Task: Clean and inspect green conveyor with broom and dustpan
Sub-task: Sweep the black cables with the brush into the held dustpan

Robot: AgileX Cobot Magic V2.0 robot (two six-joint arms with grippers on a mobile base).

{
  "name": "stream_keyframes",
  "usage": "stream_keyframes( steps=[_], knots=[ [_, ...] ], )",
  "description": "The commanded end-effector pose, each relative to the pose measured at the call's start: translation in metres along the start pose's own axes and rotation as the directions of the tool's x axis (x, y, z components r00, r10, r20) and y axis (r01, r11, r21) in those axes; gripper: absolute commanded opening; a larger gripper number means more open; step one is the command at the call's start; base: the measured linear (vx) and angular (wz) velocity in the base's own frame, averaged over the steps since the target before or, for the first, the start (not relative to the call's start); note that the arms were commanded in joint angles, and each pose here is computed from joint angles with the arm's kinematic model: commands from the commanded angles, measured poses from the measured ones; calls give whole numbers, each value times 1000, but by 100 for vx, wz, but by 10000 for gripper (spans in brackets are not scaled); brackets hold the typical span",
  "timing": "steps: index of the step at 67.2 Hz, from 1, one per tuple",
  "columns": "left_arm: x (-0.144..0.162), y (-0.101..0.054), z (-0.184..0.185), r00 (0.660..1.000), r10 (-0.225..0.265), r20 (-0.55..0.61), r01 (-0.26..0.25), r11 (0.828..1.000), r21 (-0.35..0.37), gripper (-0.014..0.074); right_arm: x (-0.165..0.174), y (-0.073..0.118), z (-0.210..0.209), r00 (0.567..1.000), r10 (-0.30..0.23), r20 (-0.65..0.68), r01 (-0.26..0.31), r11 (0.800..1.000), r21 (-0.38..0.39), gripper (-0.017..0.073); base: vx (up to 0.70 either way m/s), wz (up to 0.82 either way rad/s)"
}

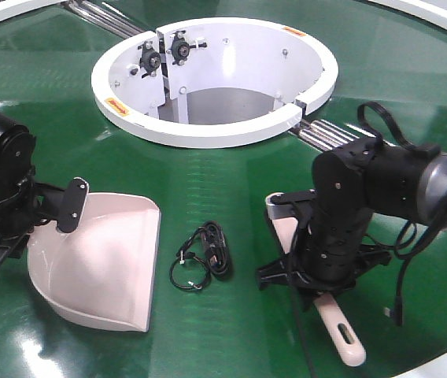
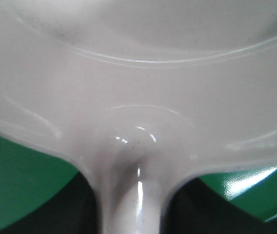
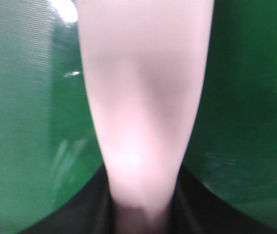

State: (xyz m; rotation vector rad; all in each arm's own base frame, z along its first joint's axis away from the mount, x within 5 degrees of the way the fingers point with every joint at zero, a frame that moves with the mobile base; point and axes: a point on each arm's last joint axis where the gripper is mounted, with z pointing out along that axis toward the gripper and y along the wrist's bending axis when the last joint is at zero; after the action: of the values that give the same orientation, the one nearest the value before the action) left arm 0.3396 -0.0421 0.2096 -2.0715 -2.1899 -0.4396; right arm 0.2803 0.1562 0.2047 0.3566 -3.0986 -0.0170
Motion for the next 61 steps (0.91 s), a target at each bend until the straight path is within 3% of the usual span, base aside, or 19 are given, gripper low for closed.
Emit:
stream_keyframes(
  steps=[1, 14, 34, 50, 61],
  knots=[
    [6, 2, -20, 1000, 0, -13, -1, 999, -47, -7, -5, 7, -26, 998, 10, 59, -10, 1000, 1, -5, 0, 0],
    [6, 2, -20, 1000, 0, -14, -1, 999, -46, -7, -19, 24, -22, 999, 39, 10, -39, 999, 8, -5, 0, 0],
    [6, 2, -20, 1000, 0, -14, -1, 999, -46, -7, -37, 56, -9, 998, 20, -54, -18, 999, 34, -5, 0, 0],
    [6, 2, -20, 1000, 0, -14, -1, 999, -46, -7, -41, 73, -1, 991, 61, -121, -73, 993, -90, -5, 0, 0],
    [6, 2, -20, 1000, 0, -14, -1, 999, -46, -7, -35, 89, 4, 991, 15, -134, -28, 995, -97, -5, 0, 0]
  ],
)
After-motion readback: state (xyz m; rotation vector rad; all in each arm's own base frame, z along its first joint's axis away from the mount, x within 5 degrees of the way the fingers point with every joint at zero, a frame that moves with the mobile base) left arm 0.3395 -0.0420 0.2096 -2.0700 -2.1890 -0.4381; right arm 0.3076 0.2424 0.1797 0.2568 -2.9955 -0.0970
